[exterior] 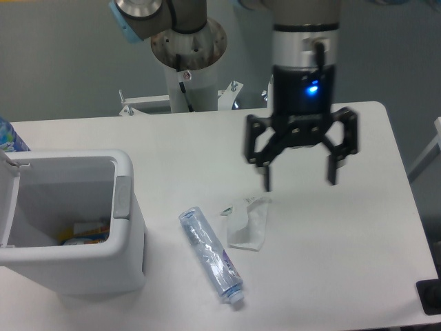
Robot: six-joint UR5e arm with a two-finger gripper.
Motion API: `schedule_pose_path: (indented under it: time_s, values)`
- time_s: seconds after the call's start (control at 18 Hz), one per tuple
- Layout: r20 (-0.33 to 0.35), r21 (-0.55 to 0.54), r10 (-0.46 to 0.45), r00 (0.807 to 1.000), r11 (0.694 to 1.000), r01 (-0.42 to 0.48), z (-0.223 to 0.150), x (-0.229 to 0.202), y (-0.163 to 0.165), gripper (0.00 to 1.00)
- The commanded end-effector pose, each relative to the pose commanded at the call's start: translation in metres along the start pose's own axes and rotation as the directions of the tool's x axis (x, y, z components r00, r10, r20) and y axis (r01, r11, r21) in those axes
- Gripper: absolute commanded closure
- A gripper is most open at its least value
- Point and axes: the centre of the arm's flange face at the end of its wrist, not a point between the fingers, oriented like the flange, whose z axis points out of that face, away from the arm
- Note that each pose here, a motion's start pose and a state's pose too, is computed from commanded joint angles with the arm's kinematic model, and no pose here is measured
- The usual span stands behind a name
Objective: Open the trash can
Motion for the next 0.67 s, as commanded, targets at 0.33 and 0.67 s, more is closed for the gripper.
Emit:
schedule_pose_path:
  time_s: [0.33,0.67]
  values:
    - [0.044,-0.156,0.271,0.962,0.953,-0.261,0.013,-0.021,0.022,0.00]
    - [-0.037,-0.259,0.454,0.890,0.856,-0.448,0.028,-0.042,0.050,0.00]
